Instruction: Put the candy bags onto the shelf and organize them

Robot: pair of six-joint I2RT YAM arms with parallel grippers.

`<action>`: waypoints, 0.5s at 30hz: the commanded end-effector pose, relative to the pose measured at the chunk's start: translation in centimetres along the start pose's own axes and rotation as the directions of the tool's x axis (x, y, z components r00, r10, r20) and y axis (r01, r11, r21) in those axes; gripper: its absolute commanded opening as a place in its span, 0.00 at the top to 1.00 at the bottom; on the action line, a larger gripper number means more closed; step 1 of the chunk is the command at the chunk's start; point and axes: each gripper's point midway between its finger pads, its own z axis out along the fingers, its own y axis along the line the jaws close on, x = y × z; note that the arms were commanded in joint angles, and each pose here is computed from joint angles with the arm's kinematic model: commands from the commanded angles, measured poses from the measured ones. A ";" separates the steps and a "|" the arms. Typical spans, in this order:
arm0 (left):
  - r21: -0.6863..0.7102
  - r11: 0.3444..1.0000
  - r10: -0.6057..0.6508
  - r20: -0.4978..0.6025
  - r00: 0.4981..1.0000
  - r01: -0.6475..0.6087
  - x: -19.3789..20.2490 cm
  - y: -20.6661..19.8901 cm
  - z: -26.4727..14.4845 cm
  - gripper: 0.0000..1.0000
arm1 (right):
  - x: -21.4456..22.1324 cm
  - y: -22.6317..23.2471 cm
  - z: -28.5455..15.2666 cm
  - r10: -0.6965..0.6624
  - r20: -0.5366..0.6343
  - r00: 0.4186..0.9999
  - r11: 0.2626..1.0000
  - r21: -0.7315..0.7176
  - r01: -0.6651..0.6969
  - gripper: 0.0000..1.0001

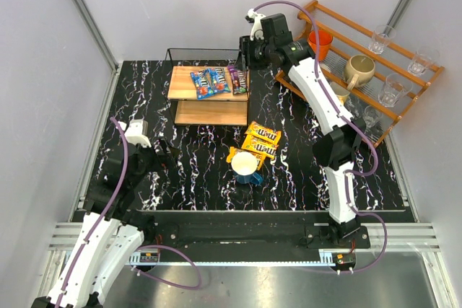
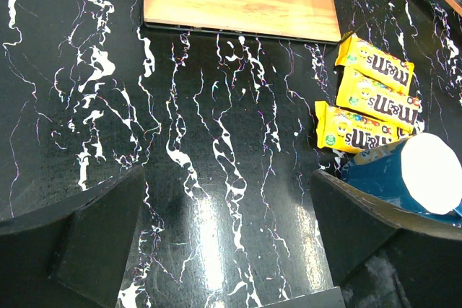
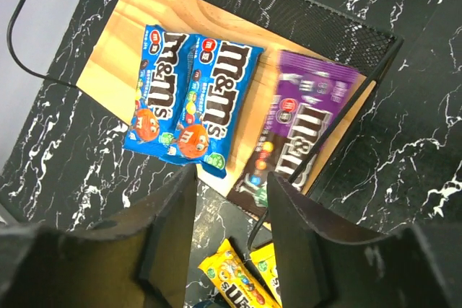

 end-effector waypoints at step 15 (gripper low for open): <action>0.032 0.999 0.009 0.076 0.997 -0.011 -2.2 -0.9 -0.3 0.01 | -3.6 3.5 -5.7 -0.150 0.170 0.974 0.987 0.079 0.138 0.50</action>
